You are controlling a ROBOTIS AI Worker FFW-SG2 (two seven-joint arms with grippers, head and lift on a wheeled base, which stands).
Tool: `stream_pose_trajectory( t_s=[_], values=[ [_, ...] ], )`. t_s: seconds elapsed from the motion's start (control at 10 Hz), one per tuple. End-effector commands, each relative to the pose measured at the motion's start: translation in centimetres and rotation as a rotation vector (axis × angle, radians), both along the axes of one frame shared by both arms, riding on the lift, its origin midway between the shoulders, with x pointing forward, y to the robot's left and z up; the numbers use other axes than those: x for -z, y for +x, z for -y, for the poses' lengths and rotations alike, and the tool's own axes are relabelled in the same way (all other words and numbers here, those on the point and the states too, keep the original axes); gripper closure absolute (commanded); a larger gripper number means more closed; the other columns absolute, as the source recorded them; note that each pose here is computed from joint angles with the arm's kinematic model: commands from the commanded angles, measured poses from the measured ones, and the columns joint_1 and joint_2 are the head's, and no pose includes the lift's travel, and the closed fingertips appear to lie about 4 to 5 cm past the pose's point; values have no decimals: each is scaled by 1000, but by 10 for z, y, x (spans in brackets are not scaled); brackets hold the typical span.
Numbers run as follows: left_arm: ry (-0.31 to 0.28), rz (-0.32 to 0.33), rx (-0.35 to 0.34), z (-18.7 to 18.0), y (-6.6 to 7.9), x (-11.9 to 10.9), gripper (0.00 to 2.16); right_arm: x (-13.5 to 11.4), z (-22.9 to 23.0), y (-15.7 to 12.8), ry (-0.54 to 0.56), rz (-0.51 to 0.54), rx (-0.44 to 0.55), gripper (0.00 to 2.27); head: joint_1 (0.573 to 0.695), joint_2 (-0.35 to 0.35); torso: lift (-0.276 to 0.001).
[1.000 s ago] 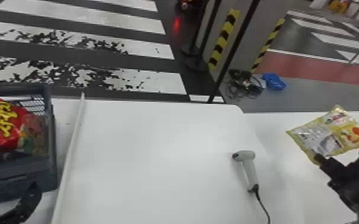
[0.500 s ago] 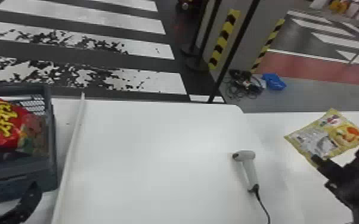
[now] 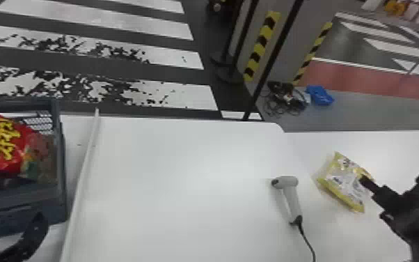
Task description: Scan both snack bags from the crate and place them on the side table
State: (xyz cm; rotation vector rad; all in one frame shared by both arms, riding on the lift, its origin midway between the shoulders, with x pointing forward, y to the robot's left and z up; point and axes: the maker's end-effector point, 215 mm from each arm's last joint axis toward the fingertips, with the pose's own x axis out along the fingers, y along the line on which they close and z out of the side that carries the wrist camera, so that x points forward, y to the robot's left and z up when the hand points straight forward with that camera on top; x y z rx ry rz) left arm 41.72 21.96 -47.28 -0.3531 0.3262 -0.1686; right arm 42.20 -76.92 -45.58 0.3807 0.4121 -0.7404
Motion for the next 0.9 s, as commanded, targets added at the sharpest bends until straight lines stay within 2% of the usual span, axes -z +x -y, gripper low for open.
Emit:
stream_pose_trajectory(
  t_s=[0.0, 0.1, 0.3, 0.5, 0.6, 0.8],
  values=[
    [-2, 0, -2, 0, 0, 0, 83, -33, 6, 8, -87, 64, -7, 33, 695, -350, -95],
    [-4, 0, -4, 1, 0, 0, 83, -48, -8, 19, -118, 100, -52, 33, 695, -350, -95],
    [-2, 0, -5, 2, 0, 0, 80, -62, -56, 52, -117, 185, -172, 39, 695, -350, -95],
    [-1, 0, -9, 1, 1, 0, 80, -76, -142, 99, -189, 243, -330, 29, 695, -350, -95],
    [0, 2, -9, 1, 1, -1, 76, -85, -185, 115, -224, 285, -379, 26, 695, -350, -95],
    [5, 4, -11, -1, 0, -3, 76, -87, -272, 131, -293, 285, -459, 26, 695, -350, -95]
  ],
)
